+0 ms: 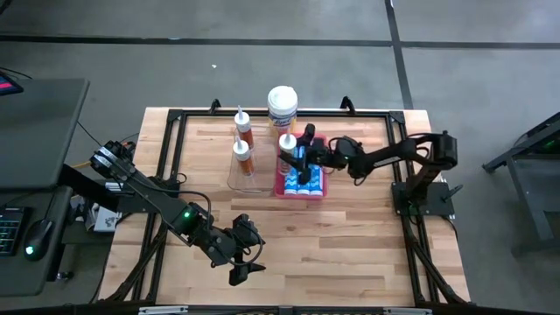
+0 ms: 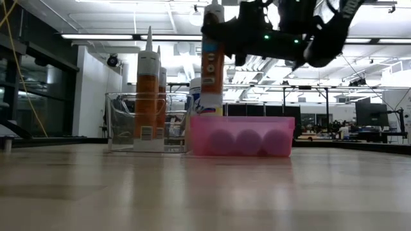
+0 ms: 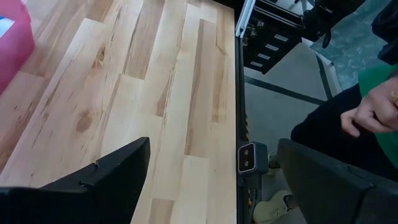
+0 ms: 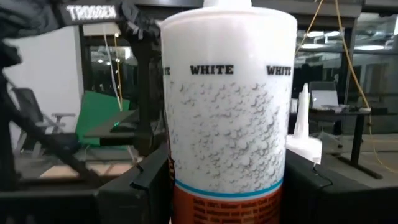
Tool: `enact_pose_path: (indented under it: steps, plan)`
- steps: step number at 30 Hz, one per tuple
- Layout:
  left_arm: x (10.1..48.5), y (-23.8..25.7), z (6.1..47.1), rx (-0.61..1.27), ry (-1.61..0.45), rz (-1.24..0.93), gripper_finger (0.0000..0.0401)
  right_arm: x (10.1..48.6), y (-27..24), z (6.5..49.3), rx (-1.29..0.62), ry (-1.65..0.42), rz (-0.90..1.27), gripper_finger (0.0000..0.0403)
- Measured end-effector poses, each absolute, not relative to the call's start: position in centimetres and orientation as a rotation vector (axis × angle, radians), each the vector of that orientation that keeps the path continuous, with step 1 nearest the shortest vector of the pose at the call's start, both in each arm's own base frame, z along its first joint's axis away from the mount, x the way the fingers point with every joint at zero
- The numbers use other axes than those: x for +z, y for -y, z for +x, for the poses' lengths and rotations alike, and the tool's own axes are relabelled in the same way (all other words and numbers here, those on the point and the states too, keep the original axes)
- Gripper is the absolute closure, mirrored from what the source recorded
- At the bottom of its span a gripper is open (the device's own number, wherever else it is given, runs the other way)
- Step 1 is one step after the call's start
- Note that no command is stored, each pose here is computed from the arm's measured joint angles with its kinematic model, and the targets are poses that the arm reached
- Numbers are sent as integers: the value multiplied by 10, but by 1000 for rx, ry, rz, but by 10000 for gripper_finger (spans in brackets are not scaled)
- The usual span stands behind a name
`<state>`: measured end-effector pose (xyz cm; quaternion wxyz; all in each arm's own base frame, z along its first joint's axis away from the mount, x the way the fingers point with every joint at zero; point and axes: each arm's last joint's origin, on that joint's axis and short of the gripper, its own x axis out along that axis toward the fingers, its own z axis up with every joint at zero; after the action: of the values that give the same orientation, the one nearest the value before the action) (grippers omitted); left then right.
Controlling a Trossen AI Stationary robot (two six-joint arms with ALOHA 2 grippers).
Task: Pick & place silicon tubes, Sealant and Lysol wipes
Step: Put the orange sealant into the transparent container
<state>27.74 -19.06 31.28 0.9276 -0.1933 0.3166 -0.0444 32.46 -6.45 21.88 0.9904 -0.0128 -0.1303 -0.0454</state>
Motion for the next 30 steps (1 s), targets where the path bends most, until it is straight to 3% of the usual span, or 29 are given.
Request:
enact_pose_path:
  steps: [12,30]
  plan:
    - [313,191,277,-91,-649,-396,55,225,99,364,-99,292,-49,205]
    - [313,191,277,-91,-648,-397,55,195,111,392,-103,209,-24,205]
